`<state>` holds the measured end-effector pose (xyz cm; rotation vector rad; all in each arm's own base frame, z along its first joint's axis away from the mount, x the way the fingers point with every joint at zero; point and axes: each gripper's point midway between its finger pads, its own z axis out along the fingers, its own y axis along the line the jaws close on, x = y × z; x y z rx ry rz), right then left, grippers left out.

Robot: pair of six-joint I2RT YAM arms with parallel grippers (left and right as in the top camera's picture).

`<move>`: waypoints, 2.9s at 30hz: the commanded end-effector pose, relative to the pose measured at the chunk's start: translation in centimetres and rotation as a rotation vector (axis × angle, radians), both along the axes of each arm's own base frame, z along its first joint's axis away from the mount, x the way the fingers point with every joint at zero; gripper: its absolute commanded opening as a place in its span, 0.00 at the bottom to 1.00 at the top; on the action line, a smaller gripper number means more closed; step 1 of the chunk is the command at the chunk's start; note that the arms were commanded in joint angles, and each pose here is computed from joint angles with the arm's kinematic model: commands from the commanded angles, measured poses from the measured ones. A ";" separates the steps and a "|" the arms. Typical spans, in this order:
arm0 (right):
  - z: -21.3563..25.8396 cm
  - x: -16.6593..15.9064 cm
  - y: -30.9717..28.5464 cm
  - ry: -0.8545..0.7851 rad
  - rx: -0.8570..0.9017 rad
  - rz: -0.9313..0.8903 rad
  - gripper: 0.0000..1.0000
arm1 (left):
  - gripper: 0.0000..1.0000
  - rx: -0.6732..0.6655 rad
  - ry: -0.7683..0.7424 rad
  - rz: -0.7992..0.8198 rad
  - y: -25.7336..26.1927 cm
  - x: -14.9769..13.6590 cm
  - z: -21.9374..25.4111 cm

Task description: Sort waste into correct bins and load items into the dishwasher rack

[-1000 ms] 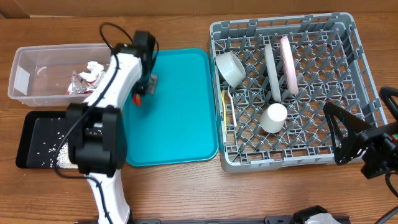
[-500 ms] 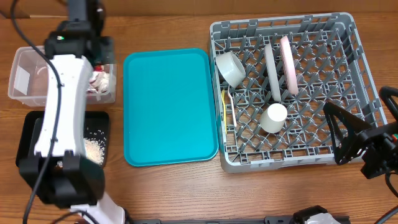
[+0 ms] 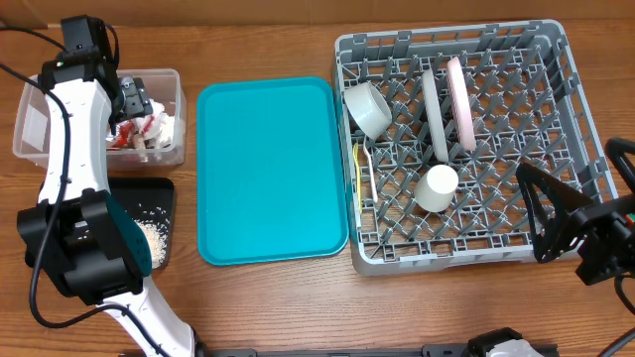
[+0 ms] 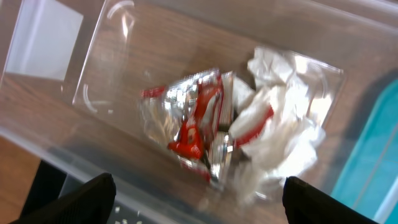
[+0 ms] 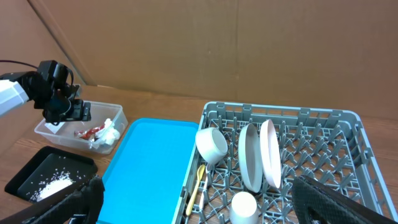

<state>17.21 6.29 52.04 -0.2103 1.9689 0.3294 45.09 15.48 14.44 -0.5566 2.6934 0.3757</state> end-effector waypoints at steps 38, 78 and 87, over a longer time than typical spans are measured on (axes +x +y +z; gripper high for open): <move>0.1 0.1 -0.1 -0.004 0.002 -0.009 1.00 | 1.00 -0.115 -0.551 -0.278 -12.4 -23.2 28.9; -22.5 4.8 -5.7 -0.237 0.214 -0.382 1.00 | 1.00 -0.114 -0.552 -0.277 -12.4 -23.2 28.9; -31.1 4.7 -4.8 -0.227 0.238 -0.333 1.00 | 1.00 -0.114 -0.552 -0.277 -12.4 -23.2 28.9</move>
